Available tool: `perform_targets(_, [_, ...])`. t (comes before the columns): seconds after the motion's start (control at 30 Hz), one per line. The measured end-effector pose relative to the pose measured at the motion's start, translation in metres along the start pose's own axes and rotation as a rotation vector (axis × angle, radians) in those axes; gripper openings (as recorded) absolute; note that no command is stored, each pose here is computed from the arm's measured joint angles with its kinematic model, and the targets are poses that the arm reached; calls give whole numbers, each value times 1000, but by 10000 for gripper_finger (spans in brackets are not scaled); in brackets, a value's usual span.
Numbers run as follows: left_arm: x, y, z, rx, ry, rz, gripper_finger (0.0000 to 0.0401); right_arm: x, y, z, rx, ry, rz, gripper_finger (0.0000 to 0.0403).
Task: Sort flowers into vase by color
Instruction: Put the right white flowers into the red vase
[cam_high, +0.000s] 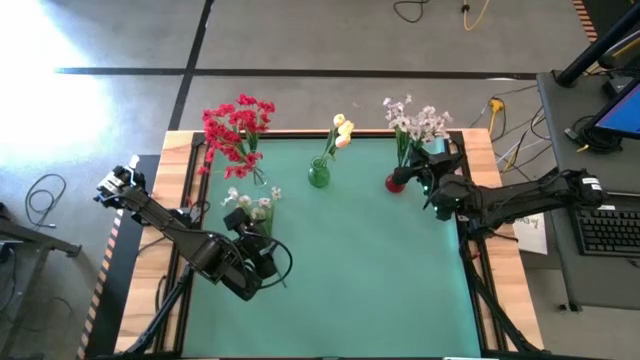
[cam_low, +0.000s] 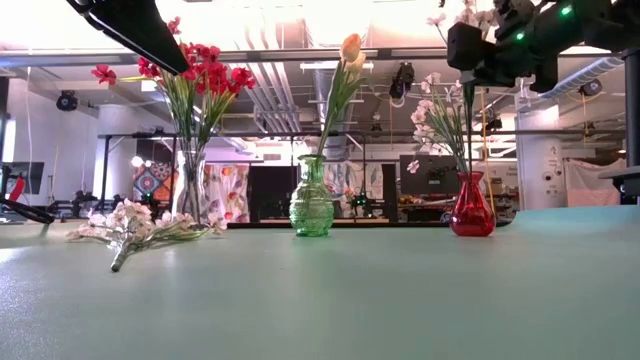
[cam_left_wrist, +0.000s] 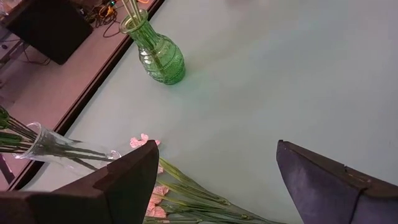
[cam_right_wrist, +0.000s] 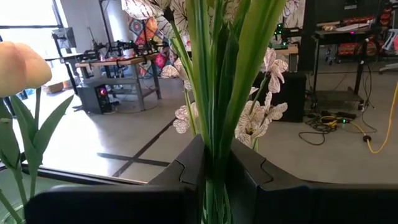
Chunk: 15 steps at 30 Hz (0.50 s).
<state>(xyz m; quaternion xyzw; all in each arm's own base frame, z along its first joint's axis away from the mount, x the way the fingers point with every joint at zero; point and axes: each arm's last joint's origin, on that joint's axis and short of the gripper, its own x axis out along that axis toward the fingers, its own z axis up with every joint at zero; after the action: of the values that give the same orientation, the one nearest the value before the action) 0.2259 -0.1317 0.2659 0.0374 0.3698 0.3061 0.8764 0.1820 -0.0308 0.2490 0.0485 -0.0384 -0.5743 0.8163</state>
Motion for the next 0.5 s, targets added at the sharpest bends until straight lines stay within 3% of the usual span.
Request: perform_targets(0.5, [0, 0, 0, 0, 0, 0, 308, 0, -2, -13, -18, 62, 8, 41])
